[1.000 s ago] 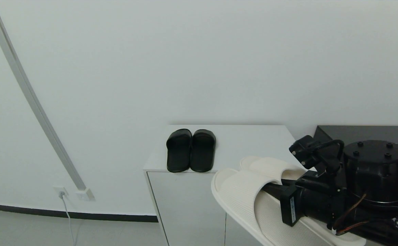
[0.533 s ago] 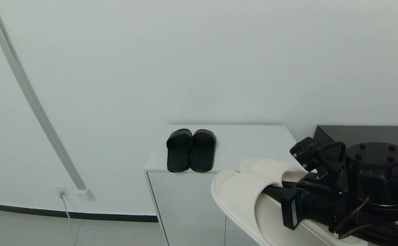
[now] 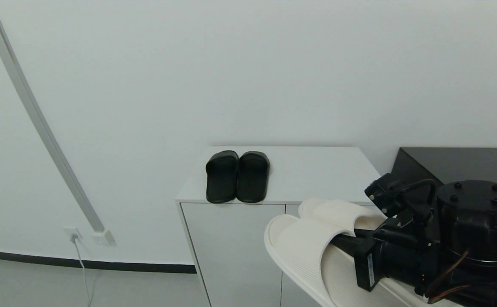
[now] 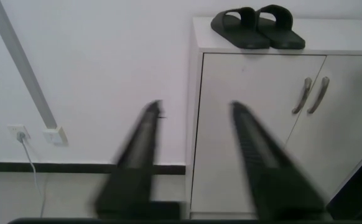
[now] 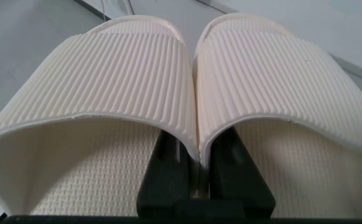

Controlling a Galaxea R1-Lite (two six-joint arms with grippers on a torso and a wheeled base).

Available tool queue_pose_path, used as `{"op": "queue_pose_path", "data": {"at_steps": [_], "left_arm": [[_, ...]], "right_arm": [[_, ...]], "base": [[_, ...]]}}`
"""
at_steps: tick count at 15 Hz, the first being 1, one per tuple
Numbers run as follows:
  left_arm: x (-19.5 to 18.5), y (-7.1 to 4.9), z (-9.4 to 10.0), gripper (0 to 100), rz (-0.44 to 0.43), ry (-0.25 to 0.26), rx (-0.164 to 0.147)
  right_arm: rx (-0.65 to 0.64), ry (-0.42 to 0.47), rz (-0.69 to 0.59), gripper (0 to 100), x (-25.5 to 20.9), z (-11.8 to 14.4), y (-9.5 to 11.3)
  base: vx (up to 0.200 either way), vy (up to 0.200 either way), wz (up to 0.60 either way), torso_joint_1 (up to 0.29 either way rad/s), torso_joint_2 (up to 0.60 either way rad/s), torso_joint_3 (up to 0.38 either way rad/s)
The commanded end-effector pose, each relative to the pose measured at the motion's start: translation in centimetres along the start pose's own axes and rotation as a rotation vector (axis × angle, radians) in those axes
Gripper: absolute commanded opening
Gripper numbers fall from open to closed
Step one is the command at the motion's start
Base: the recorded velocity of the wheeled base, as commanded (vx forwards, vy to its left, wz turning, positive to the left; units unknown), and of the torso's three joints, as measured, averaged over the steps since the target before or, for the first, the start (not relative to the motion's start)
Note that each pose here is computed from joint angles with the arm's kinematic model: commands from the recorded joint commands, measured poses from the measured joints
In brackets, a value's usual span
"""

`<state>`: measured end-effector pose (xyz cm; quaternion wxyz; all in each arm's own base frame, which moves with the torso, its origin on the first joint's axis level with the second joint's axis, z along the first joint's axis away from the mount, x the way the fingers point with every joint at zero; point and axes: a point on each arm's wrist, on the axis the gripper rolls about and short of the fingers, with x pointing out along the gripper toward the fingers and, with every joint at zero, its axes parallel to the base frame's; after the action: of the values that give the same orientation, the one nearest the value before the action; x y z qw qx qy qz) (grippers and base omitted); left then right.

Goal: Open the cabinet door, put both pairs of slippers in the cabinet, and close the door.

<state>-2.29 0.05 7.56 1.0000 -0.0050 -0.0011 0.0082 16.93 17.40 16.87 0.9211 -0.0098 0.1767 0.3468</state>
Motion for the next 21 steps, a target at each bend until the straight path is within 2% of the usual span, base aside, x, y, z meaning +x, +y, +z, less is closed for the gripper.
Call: {"op": "queue_pose_path", "data": {"at_steps": [1, 12, 21], "left_arm": [[0.01, 0.0, 0.0, 100, 0.002, 0.001, -0.001], [0.01, 0.0, 0.02, 100, 0.002, -0.001, -0.001], [0.01, 0.0, 0.0, 100, 0.002, 0.001, -0.001]], "right_arm": [[-0.001, 0.0, -0.001, 0, -0.06, -0.02, 0.0], [-0.006, 0.014, 0.003, 0, -0.24, -0.46, 0.11], [-0.025, 0.02, 0.003, 0, -0.36, -0.7, 0.07]], "base": [[0.0, 0.0, 0.0, -0.188, 0.43, 0.242], [0.0, 0.0, 0.0, -0.216, 0.54, 0.316], [0.0, 0.0, 0.0, -0.16, 0.49, 0.326]]}}
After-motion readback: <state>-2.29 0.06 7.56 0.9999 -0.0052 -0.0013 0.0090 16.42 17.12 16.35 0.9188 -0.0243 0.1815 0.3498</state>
